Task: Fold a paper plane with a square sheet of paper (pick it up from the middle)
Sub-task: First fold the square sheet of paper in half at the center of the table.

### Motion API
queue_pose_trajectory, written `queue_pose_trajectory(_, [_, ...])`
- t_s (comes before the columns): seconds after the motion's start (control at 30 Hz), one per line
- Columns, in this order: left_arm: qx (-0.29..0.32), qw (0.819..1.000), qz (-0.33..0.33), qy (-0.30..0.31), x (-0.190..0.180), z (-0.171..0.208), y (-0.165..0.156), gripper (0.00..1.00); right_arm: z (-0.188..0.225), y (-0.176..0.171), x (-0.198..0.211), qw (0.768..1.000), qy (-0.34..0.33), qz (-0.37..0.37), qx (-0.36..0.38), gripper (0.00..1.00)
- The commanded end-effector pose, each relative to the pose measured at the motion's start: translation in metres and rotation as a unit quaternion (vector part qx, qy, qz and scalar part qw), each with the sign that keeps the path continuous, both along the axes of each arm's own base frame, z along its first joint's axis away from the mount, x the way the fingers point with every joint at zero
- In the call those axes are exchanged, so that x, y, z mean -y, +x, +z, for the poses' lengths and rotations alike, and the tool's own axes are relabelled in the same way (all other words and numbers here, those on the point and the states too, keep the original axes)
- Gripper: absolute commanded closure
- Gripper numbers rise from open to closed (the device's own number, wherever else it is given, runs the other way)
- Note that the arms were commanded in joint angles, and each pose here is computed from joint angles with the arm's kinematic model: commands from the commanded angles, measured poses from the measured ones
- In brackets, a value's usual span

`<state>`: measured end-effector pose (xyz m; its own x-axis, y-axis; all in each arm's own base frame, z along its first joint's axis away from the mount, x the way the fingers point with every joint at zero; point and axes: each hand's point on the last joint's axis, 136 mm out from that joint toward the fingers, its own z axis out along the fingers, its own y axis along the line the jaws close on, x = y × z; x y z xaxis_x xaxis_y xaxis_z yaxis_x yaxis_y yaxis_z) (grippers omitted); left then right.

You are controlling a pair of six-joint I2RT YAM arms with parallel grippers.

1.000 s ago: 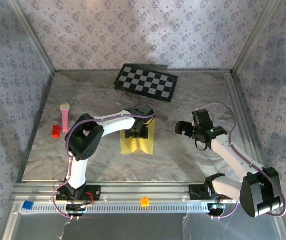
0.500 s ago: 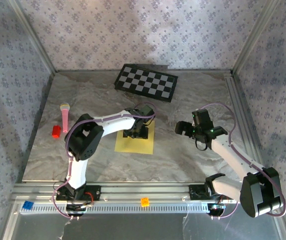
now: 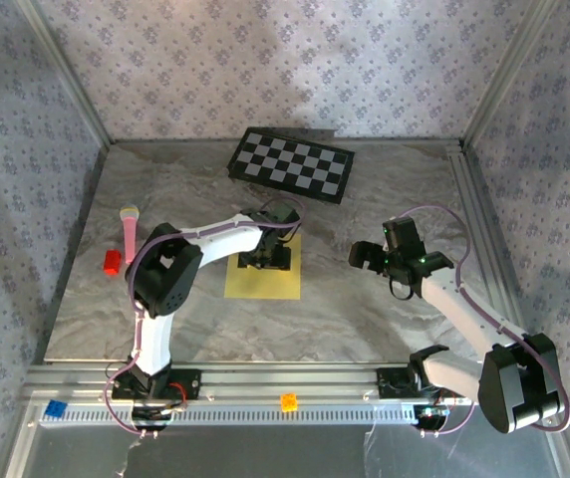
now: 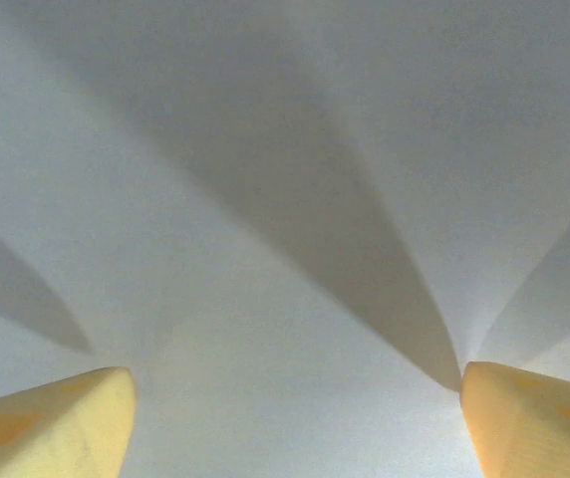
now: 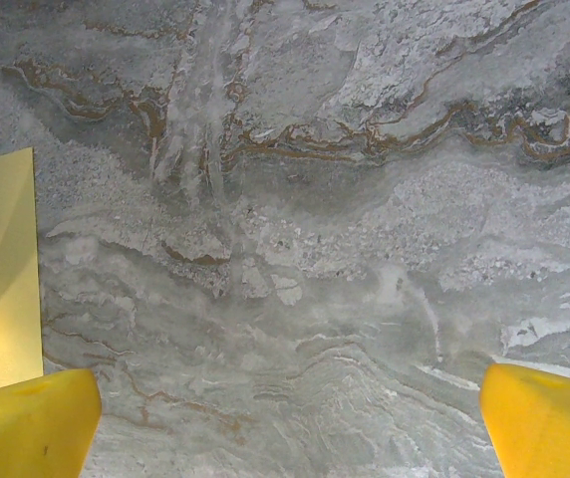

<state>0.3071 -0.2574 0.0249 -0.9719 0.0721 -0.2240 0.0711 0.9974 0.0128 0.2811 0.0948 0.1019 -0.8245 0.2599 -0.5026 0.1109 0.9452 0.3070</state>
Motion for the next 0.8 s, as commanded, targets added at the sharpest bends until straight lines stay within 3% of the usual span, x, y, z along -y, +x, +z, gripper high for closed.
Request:
queue_pose_trajectory(0.0, [0.018,1.0,-0.011,-0.023,0.005,0.023,0.004,0.13,0.004,-0.001,0.0,1.0,0.008,-0.005,0.002,0.0])
queue_pose_trajectory(0.33, [0.004,1.0,0.005,-0.002,-0.005,0.005,0.008,0.14,0.002,-0.001,-0.001,1.0,0.011,-0.003,0.0,0.0])
queue_pose_trajectory(0.77, [-0.045,0.998,-0.005,0.04,-0.012,-0.032,-0.017,0.19,0.001,-0.001,-0.001,1.0,0.01,-0.003,-0.002,0.0])
